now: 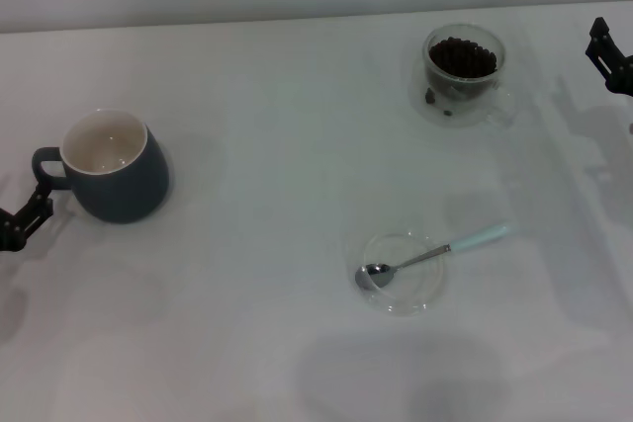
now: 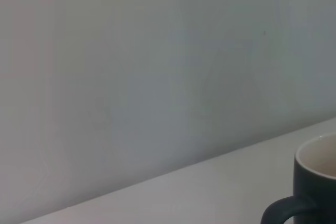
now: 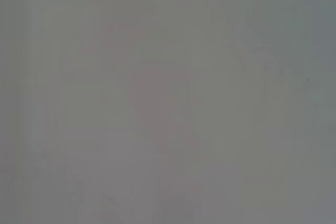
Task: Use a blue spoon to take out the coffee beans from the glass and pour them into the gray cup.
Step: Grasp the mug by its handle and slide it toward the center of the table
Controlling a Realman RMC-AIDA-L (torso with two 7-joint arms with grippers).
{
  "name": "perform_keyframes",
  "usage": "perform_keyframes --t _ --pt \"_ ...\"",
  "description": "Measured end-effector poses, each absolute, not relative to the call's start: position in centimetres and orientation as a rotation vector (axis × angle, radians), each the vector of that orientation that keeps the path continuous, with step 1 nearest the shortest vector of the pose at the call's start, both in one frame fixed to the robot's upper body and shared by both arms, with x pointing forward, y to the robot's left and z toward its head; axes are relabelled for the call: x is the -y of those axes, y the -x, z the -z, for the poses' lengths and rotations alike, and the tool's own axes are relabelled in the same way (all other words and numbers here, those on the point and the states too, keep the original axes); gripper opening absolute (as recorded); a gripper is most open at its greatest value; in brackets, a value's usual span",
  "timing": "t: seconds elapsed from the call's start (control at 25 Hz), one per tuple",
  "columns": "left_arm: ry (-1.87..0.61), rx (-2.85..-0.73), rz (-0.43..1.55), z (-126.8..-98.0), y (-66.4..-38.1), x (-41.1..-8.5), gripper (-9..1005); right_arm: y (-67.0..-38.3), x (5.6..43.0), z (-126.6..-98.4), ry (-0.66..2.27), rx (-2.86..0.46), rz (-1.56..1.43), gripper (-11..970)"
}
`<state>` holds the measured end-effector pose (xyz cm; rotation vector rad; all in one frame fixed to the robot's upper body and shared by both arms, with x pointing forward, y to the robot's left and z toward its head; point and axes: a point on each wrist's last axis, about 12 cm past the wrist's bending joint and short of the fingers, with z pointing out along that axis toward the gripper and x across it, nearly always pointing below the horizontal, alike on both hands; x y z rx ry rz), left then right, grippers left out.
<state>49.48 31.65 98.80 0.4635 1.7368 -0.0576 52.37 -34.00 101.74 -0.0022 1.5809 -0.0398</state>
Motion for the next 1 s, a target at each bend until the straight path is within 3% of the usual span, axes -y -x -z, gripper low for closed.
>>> perform_keyframes --t 0.8,1.0 --pt "-0.519 -1.74 -0.002 -98.9 -51.2 -30.2 834 -52.5 34.1 -101.9 -0.004 -1.574 0.043 851" --pt "-0.583 -1.722 -0.037 -98.7 -51.3 -29.4 640 -52.5 34.3 -101.9 -0.003 -1.575 0.047 851"
